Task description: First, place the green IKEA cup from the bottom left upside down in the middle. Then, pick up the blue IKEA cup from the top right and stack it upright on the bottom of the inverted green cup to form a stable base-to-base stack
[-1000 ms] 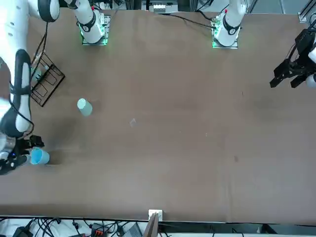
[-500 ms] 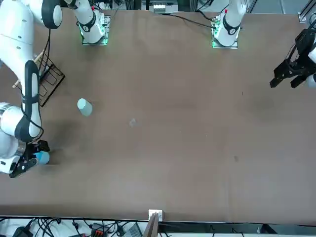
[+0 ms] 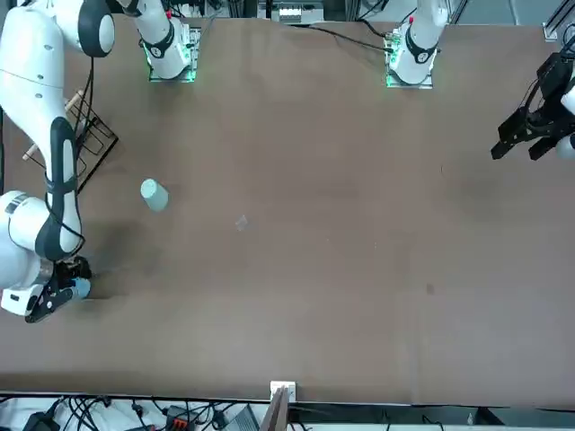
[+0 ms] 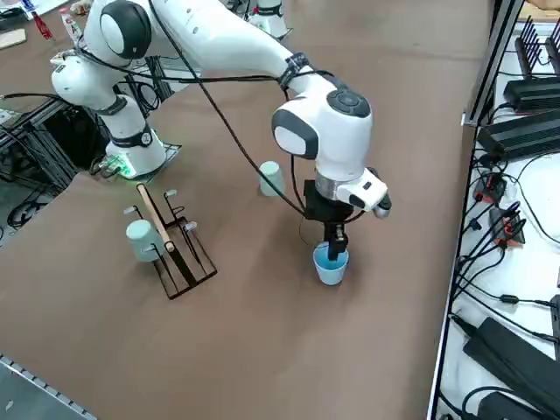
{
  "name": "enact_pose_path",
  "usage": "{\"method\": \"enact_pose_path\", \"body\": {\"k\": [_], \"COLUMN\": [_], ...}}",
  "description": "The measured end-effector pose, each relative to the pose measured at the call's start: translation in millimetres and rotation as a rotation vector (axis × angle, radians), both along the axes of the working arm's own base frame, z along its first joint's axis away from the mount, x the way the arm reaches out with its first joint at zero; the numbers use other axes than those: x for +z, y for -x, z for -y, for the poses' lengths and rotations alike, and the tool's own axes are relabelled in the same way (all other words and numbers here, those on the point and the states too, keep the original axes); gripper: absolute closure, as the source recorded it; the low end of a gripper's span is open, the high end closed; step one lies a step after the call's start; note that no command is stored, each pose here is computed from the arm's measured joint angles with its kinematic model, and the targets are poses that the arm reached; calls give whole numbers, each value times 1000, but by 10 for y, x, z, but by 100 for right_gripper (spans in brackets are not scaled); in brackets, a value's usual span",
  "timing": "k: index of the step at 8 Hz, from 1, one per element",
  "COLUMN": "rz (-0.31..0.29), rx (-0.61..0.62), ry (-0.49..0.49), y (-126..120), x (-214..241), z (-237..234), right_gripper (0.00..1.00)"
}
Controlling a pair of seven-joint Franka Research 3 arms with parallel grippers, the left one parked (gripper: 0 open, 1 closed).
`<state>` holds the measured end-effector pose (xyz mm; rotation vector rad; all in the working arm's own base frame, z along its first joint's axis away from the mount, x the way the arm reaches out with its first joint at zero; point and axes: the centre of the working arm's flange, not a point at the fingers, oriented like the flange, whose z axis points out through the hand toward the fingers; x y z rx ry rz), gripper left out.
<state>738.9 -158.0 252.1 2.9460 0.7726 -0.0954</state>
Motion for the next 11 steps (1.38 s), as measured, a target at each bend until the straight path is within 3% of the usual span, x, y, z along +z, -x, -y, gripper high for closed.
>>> {"method": "enact_pose_path", "body": {"k": [1, 2, 3, 6, 8, 11], "rz": [3, 3, 6, 2, -28, -20], "rx": [1, 9, 23, 53, 52, -10], "ry": [1, 1, 4, -8, -43, -95], "y": [0, 2, 0, 7, 89, 345], "x": [3, 4, 34, 291, 831, 1660], "z": [15, 29, 54, 47, -44, -443], "right_gripper": [79, 84, 96, 97, 97, 97]}}
